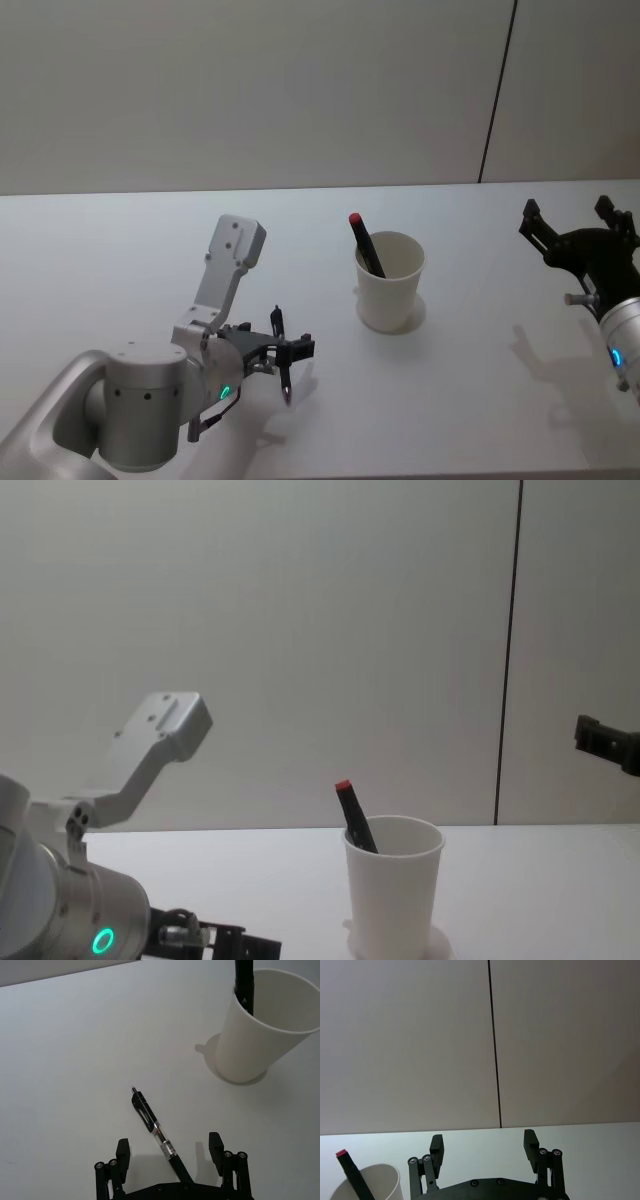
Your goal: Place the pen into the pen holder.
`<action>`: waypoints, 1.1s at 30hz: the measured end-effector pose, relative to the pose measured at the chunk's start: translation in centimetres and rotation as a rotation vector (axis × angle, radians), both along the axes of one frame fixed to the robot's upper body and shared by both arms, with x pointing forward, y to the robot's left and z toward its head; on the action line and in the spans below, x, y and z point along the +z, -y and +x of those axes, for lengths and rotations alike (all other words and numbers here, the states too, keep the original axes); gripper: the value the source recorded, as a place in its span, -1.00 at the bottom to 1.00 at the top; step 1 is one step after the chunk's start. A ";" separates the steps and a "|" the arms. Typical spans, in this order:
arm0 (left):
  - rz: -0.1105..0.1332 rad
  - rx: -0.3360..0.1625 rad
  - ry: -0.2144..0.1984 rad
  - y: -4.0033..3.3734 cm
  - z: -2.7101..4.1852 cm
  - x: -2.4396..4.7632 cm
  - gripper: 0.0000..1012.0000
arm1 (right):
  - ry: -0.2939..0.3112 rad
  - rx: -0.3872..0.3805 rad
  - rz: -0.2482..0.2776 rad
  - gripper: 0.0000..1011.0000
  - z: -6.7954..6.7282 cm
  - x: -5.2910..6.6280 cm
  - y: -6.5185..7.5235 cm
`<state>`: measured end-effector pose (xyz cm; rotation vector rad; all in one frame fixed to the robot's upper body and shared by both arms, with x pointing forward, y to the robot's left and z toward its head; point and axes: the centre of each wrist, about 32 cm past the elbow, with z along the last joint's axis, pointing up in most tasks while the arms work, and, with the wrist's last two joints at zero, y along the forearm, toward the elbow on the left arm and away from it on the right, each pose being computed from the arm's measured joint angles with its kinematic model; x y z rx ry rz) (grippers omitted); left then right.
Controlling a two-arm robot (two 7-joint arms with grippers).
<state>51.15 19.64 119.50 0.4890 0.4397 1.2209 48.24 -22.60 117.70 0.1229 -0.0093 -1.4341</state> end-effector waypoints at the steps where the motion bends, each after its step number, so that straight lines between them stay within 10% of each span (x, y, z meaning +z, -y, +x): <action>1: 0.005 -0.001 -0.002 0.04 0.04 0.00 0.98 | 0.000 0.000 0.000 0.98 0.0 0.0 0.0; 15: 0.091 -0.025 -0.049 0.70 0.80 -0.35 0.98 | 0.000 0.000 0.000 0.98 0.0 0.0 0.0; 33: 0.132 -0.037 -0.089 1.15 1.39 -1.32 0.77 | 0.000 0.000 0.000 0.98 0.0 0.0 0.0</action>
